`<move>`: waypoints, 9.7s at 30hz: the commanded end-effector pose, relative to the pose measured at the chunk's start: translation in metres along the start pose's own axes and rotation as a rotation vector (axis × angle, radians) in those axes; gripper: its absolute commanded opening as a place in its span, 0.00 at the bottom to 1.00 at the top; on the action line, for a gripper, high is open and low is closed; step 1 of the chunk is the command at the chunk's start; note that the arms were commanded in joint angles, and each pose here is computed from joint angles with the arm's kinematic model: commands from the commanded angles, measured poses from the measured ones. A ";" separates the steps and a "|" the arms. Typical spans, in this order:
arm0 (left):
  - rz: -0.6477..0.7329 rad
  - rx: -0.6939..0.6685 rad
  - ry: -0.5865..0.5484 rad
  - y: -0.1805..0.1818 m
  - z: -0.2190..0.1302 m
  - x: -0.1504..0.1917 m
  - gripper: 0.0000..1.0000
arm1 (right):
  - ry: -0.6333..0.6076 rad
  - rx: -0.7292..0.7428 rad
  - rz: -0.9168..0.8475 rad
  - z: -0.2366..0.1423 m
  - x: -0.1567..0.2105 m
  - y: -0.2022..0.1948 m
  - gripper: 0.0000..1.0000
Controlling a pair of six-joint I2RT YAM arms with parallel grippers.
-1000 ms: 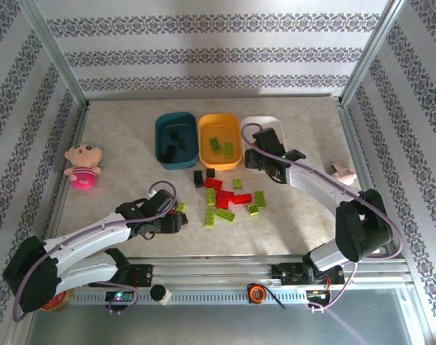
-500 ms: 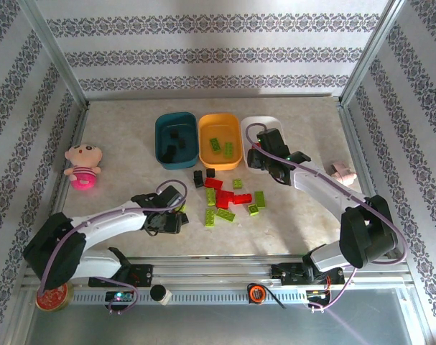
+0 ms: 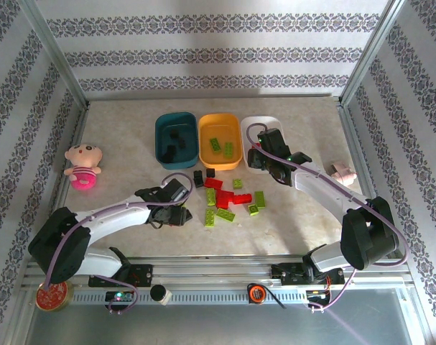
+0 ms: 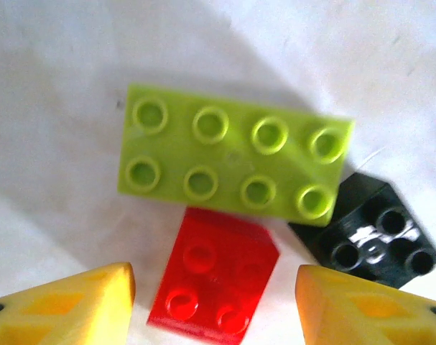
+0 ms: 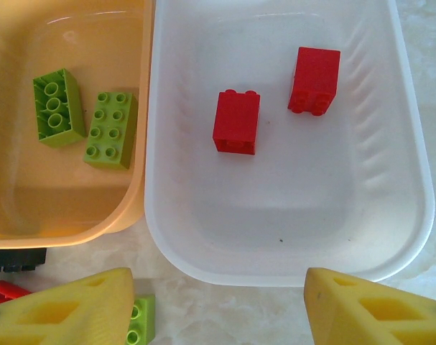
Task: Sort the legos into containers by color
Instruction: Pick up the lego from the middle-left of the table, then place the lego in the container, then pick up the lego from the center of the table, then place the lego in the container, then pick up the lego from the middle-left of the table, then place the lego in the container, then pick up the lego from the middle-left of the table, then place the lego in the container.
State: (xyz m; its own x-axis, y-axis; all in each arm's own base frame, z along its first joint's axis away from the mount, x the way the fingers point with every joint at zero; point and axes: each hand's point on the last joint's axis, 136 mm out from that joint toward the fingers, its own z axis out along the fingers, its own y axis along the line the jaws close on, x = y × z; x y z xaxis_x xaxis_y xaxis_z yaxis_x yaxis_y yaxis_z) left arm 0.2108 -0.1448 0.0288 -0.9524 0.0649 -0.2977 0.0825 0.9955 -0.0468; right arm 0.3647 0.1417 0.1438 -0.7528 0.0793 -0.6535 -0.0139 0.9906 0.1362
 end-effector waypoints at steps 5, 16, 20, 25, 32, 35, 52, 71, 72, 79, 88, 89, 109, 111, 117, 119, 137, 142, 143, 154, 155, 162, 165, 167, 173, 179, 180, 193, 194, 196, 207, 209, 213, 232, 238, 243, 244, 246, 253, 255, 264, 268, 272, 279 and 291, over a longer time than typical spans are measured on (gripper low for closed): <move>-0.005 -0.004 -0.005 -0.001 0.010 -0.004 0.55 | 0.005 -0.010 0.026 0.000 0.003 -0.002 0.64; -0.015 0.004 0.050 0.002 0.018 0.014 0.43 | 0.010 0.004 0.025 0.001 0.007 -0.006 0.65; -0.026 0.057 -0.002 -0.007 0.003 0.002 0.37 | 0.005 0.006 0.031 0.001 0.006 -0.007 0.65; -0.026 0.191 -0.139 -0.037 -0.041 -0.042 0.36 | -0.013 0.014 0.044 -0.006 0.006 -0.012 0.65; 0.031 0.368 -0.320 -0.113 -0.069 -0.142 0.35 | -0.033 0.050 0.089 -0.018 0.023 -0.032 0.65; 0.050 0.459 -0.375 -0.157 -0.068 -0.191 0.35 | -0.041 0.061 0.105 -0.025 0.033 -0.041 0.65; 0.022 0.728 -0.393 -0.287 -0.020 -0.333 0.53 | 0.010 0.011 0.106 -0.044 0.087 -0.050 0.67; -0.208 0.720 -0.615 -0.125 -0.122 -0.263 0.91 | 0.087 -0.235 -0.001 -0.009 0.085 0.042 0.68; -0.217 0.708 -0.611 -0.115 -0.123 -0.249 0.91 | 0.094 -0.238 -0.005 -0.003 0.083 0.049 0.68; -0.244 0.588 -0.560 -0.059 -0.113 -0.155 1.00 | 0.128 -0.144 0.018 0.041 0.082 0.061 0.65; -0.286 0.510 -0.551 -0.020 -0.104 -0.097 1.00 | 0.199 -0.063 -0.028 0.074 0.095 0.063 0.60; -0.293 0.500 -0.551 -0.016 -0.102 -0.094 1.00 | 0.207 -0.061 -0.039 0.076 0.098 0.065 0.60; -0.329 0.370 -0.549 0.019 -0.081 -0.058 1.00 | 0.012 -0.285 -0.105 0.004 0.018 0.116 0.22; -0.335 0.374 -0.546 0.019 -0.080 -0.057 1.00 | -0.006 -0.290 -0.111 0.007 0.003 0.125 0.22; -0.329 0.383 -0.521 0.017 -0.077 -0.051 1.00 | -0.033 -0.222 -0.106 0.052 -0.036 0.132 0.23; -0.322 0.389 -0.507 0.016 -0.075 -0.047 1.00 | -0.027 -0.197 -0.096 0.070 -0.044 0.130 0.24; -0.307 0.410 -0.380 0.007 -0.055 -0.028 1.00 | -0.005 -0.226 -0.135 0.038 -0.039 0.129 0.67; -0.286 0.326 -0.289 0.010 -0.031 -0.021 1.00 | 0.044 -0.232 -0.159 0.019 0.006 0.115 0.67; -0.273 0.311 -0.279 0.010 -0.028 -0.023 1.00 | 0.054 -0.231 -0.155 0.018 0.015 0.112 0.67; -0.054 0.061 -0.302 0.000 -0.014 -0.061 1.00 | 0.070 -0.231 -0.137 0.006 0.041 0.094 0.67; -0.044 0.033 -0.277 0.002 -0.009 -0.060 1.00 | 0.064 -0.232 -0.136 0.005 0.040 0.093 0.67; -0.020 -0.042 -0.168 0.005 0.019 -0.050 0.99 | 0.048 -0.230 -0.128 -0.001 0.042 0.085 0.67; -0.022 -0.044 -0.151 0.007 0.023 -0.044 0.96 | 0.043 -0.233 -0.118 -0.003 0.042 0.082 0.68; -0.020 -0.048 -0.134 0.008 0.024 -0.039 0.94 | 0.037 -0.235 -0.114 -0.004 0.041 0.080 0.68; -0.020 -0.042 -0.080 0.011 0.028 -0.023 0.82 | 0.031 -0.235 -0.099 -0.003 0.040 0.077 0.68; -0.023 -0.028 -0.070 0.012 0.029 -0.016 0.67 | 0.035 -0.238 -0.081 0.000 0.041 0.076 0.68; -0.027 -0.017 -0.079 0.010 0.027 -0.018 0.63 | 0.035 -0.238 -0.079 0.000 0.041 0.075 0.68; -0.025 0.235 -0.320 -0.060 -0.042 -0.129 0.52 | -0.017 -0.202 -0.019 -0.017 0.040 0.048 0.68; -0.024 0.259 -0.341 -0.068 -0.046 -0.145 0.52 | -0.018 -0.200 -0.014 -0.019 0.042 0.046 0.68; -0.024 0.282 -0.374 -0.080 -0.047 -0.176 0.52 | -0.014 -0.199 -0.010 -0.020 0.047 0.042 0.68; -0.035 0.283 -0.377 -0.113 0.002 -0.294 0.60 | 0.031 -0.185 -0.014 -0.030 0.077 0.026 0.68; -0.048 0.296 -0.367 -0.115 0.008 -0.301 0.70 | 0.044 -0.190 -0.017 -0.032 0.082 0.025 0.68; -0.064 0.355 -0.386 -0.122 -0.008 -0.310 0.81 | 0.067 -0.193 -0.020 -0.033 0.091 0.022 0.69; -0.047 0.332 -0.203 -0.061 -0.059 -0.077 0.95 | 0.052 -0.198 -0.019 -0.025 0.084 0.028 0.69; -0.037 0.250 -0.028 -0.039 -0.035 0.006 0.90 | 0.052 -0.196 -0.018 -0.022 0.086 0.028 0.69; -0.040 0.262 0.000 -0.041 -0.020 0.017 0.89 | 0.053 -0.197 -0.014 -0.021 0.085 0.028 0.69; -0.033 0.260 -0.006 -0.043 -0.017 0.015 0.89 | 0.053 -0.196 -0.014 -0.021 0.086 0.028 0.69; -0.012 0.262 -0.023 -0.047 -0.013 0.008 0.88 | 0.053 -0.197 -0.015 -0.021 0.085 0.029 0.69; 0.049 0.239 -0.041 -0.061 -0.006 -0.015 0.81 | 0.046 -0.183 -0.020 -0.026 0.085 0.023 0.69; 0.053 0.221 -0.037 -0.060 -0.002 -0.016 0.80 | 0.043 -0.181 -0.014 -0.027 0.085 0.021 0.69; 0.103 0.124 0.019 -0.054 0.015 -0.001 0.66 | 0.044 -0.179 -0.007 -0.027 0.086 0.018 0.69; 0.124 0.089 0.033 -0.048 0.018 0.008 0.58 | 0.040 -0.179 -0.007 -0.026 0.084 0.018 0.69; 0.119 0.103 0.010 -0.050 0.016 0.005 0.48 | 0.039 -0.180 -0.002 -0.025 0.083 0.018 0.69; 0.120 0.112 -0.098 -0.053 -0.010 -0.022 0.42 | 0.043 -0.182 0.002 -0.025 0.084 0.017 0.70; -0.099 0.124 -0.452 -0.004 -0.080 -0.184 0.42 | 0.029 -0.189 0.020 -0.028 0.080 0.018 0.69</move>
State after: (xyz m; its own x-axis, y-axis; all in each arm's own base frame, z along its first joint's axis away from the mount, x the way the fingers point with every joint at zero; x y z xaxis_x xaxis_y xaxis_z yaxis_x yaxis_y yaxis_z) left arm 0.3296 -0.1630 0.1494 -0.7746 -0.0723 -0.6283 0.0684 0.9780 -0.1969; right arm 0.2863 0.1649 0.1153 -0.7717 0.0726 -0.6318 -0.1359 0.9517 0.2754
